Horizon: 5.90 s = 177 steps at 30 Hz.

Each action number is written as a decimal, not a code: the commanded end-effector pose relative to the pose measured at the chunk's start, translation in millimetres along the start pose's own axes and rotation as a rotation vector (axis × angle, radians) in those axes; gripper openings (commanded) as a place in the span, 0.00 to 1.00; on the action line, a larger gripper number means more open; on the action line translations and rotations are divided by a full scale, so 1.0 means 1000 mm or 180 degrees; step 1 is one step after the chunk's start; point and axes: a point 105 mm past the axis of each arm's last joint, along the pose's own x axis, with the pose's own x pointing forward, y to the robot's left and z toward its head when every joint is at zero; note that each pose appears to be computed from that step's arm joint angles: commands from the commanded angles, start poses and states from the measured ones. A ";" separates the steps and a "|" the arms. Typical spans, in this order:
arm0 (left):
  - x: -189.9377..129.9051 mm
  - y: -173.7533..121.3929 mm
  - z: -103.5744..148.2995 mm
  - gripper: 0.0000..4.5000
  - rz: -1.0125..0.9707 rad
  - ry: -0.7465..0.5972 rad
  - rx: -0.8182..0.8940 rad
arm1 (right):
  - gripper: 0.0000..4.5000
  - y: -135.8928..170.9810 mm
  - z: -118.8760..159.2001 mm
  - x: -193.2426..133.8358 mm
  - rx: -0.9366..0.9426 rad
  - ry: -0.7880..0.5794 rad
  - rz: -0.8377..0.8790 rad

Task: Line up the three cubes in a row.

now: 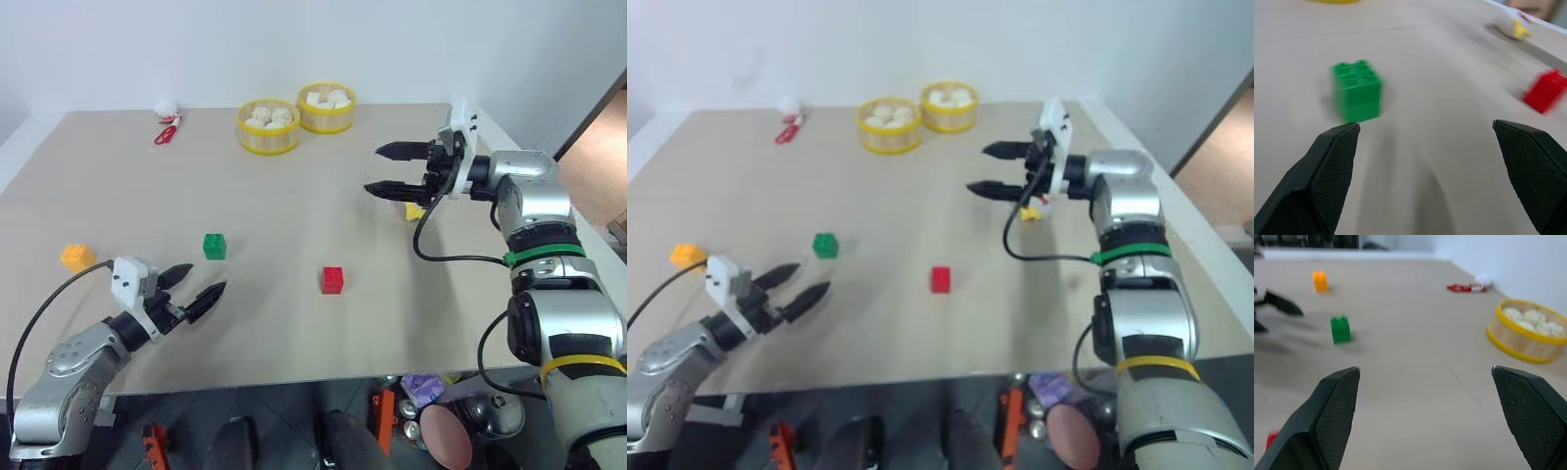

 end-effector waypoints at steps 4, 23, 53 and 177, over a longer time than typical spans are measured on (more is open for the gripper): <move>-0.002 0.017 -0.004 1.00 0.0352 0.0146 0.0228 | 0.99 0.029 0.021 0.022 -0.0086 -0.0348 0.0286; 0.054 0.019 0.005 1.00 0.0515 0.0302 0.0279 | 0.99 0.047 0.020 0.023 0.0050 -0.0391 0.0325; 0.088 0.023 -0.011 0.30 0.0736 0.0622 0.0332 | 1.00 0.041 0.015 0.022 0.0044 -0.0364 0.0171; 0.005 0.039 -0.013 0.98 0.0958 0.0409 0.0105 | 1.00 0.117 0.005 0.029 0.0172 -0.0250 0.0503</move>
